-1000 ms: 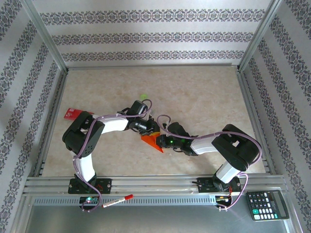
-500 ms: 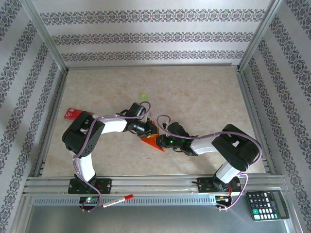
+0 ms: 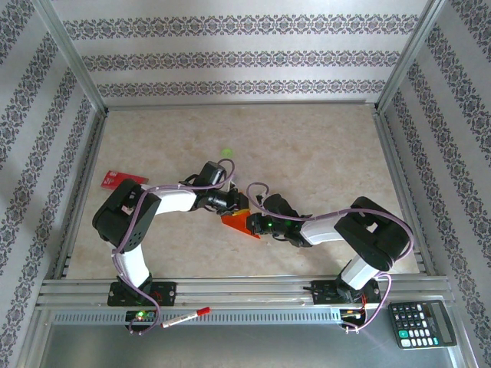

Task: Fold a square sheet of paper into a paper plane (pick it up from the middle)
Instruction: Fourth fold the wing at the center of the table.

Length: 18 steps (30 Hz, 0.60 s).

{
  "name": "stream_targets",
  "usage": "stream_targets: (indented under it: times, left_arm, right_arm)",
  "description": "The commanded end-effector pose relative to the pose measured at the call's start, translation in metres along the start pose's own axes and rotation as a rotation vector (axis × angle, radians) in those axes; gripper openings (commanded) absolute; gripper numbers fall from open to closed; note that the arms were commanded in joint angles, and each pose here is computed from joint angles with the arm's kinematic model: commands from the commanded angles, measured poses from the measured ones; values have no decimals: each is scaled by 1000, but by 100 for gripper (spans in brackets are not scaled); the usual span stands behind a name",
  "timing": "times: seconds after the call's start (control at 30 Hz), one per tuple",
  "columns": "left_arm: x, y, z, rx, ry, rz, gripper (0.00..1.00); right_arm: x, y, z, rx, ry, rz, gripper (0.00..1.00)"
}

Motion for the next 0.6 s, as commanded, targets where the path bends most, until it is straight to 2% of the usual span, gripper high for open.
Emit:
stream_targets:
  times: [0.0,0.57]
  left_arm:
    - [10,-13,6,-65,-36,-23,22]
    - [17,23,1,43,-39,5,23]
  right_arm:
    - [-15,-12,-4,-86,54,-2,6]
    - [-19,-12,-6,-108,55,15,6]
Point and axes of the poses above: each hand's point on the last joint's axis, 136 mm out from that joint toward the fingers, its own z axis back along the fingers, its own y axis along the line the jaws close on, x = y × z, the point moved 8 cm from there along z, back along the fingers, and after that the axes turned 4 degrees about -z, right-handed, at the moved point
